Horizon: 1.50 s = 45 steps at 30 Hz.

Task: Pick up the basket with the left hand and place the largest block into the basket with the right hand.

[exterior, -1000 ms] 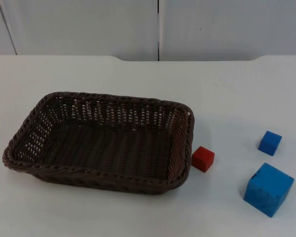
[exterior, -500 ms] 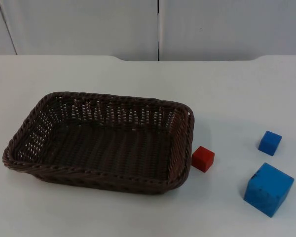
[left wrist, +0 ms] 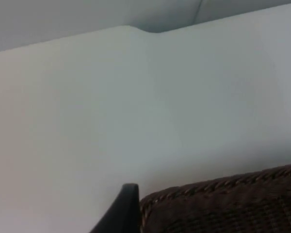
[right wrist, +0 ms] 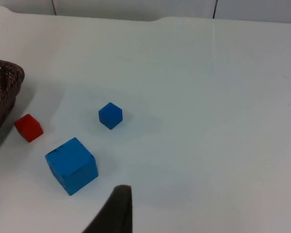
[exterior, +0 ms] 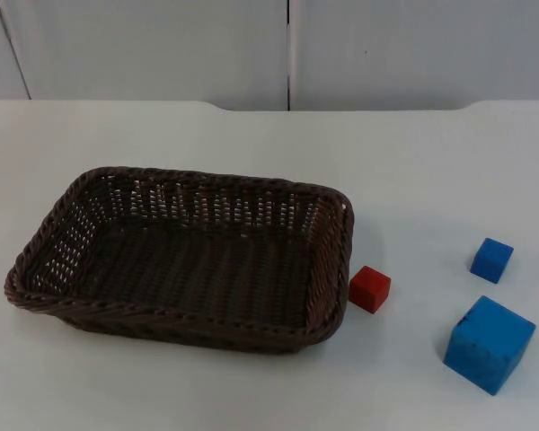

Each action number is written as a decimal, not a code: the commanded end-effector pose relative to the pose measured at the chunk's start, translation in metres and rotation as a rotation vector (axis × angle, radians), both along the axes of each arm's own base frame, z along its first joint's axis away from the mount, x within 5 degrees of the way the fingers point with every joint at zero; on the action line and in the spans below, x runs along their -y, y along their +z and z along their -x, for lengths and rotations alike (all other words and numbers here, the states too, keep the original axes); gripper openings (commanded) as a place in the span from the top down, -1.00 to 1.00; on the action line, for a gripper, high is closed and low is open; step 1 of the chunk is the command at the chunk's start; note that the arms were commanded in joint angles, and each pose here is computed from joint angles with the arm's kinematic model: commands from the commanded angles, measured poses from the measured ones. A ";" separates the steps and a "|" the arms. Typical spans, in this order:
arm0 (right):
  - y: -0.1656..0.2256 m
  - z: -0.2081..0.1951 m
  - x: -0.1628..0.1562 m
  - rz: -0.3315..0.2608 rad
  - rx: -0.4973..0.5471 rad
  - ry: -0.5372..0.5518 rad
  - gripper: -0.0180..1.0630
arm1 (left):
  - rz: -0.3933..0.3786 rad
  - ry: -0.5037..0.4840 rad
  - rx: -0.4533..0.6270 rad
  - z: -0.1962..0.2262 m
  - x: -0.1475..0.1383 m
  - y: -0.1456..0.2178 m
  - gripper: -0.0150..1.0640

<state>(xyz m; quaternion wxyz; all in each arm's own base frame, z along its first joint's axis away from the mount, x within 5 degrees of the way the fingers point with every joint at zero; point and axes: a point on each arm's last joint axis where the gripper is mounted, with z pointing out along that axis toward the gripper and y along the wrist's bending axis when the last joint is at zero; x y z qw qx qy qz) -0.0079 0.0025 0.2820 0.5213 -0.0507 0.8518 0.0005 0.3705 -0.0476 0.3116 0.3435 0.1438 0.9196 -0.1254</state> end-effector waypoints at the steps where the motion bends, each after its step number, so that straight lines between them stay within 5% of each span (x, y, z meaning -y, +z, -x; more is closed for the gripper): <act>1: -0.002 0.000 0.000 0.006 -0.002 0.002 -0.98 | -0.003 -0.035 -0.004 -0.007 0.008 -0.004 -0.94; 11: -0.002 0.000 0.000 0.006 -0.002 0.002 -0.98 | -0.075 -0.221 -0.043 -0.039 0.039 -0.034 -0.94; 28: -0.002 0.000 0.000 0.006 -0.002 0.002 -0.98 | -0.328 -0.748 0.037 -0.066 0.085 -0.088 -0.94; 41: -0.002 0.000 0.000 0.006 -0.002 0.002 -0.98 | -0.472 -1.119 0.089 -0.069 0.089 -0.134 -0.94; 45: -0.002 0.000 0.000 0.006 -0.002 0.002 -0.98 | -0.469 -1.145 0.071 -0.071 0.091 -0.148 -0.94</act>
